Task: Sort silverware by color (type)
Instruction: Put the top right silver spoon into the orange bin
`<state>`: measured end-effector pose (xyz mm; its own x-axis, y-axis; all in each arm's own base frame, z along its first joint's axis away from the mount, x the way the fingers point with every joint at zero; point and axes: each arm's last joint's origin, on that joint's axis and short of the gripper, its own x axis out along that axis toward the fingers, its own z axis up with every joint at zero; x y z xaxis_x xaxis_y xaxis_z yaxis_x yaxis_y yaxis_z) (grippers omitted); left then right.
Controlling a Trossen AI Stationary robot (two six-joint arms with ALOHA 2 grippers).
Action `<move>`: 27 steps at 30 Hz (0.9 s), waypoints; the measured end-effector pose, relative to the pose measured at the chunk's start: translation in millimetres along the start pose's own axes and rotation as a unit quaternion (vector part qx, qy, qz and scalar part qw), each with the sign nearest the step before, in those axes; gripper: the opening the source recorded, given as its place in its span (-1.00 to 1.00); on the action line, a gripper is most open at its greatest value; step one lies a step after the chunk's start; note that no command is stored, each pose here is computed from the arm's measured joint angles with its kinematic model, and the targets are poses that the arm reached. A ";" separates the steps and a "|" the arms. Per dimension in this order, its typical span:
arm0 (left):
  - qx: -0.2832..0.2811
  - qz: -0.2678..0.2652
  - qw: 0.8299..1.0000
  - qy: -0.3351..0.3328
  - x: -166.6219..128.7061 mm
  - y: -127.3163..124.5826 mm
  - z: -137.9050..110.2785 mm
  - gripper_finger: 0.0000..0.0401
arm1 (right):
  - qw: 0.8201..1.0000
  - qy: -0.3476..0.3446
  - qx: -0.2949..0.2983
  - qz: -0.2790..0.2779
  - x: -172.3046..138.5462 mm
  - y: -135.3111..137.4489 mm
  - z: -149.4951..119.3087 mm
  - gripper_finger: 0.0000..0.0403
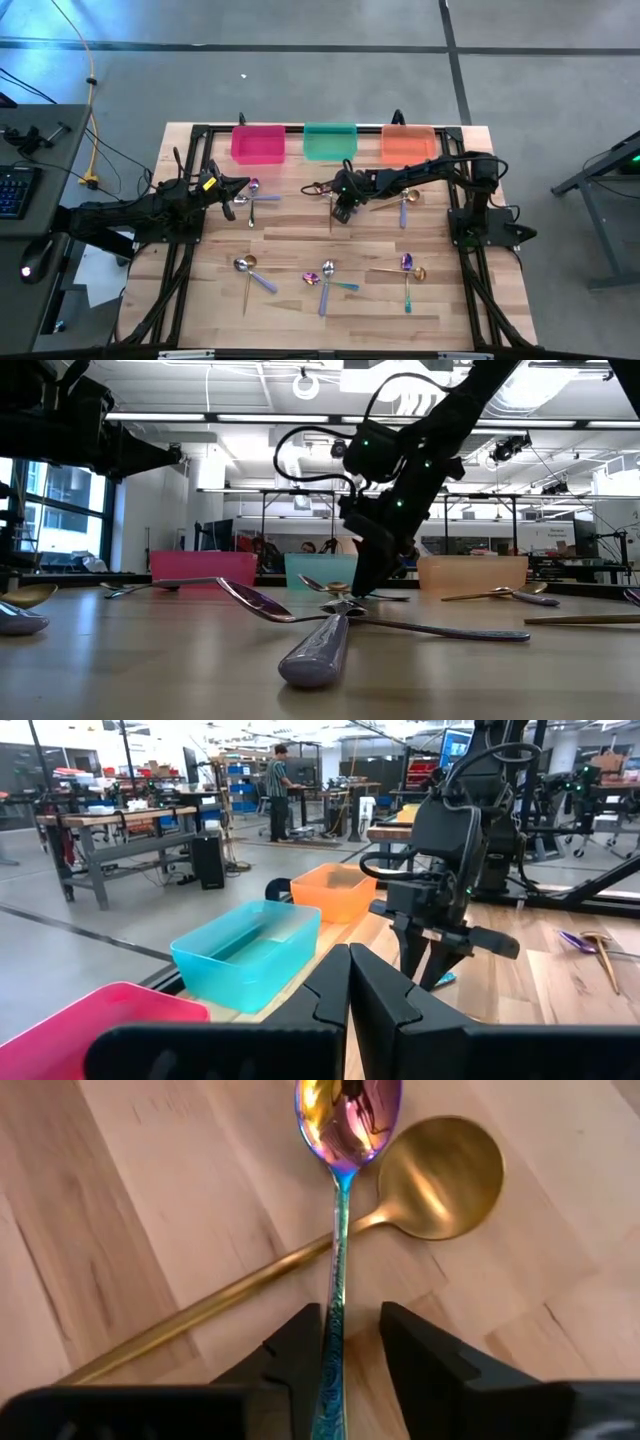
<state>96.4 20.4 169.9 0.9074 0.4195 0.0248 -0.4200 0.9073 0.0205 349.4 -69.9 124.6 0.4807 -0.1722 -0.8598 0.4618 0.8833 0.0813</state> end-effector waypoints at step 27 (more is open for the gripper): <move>0.059 -0.012 0.998 -0.015 1.3 -1.1 3.0 -1.00 | 0.995 0.046 -0.086 0.007 -44.0 -6.2 38.1 -0.99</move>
<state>98.0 19.9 172.9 0.9168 0.3958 0.0533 -0.3993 0.9063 0.1383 353.8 -84.5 181.1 0.4127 -0.1249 -0.9022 0.3164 0.9485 0.0134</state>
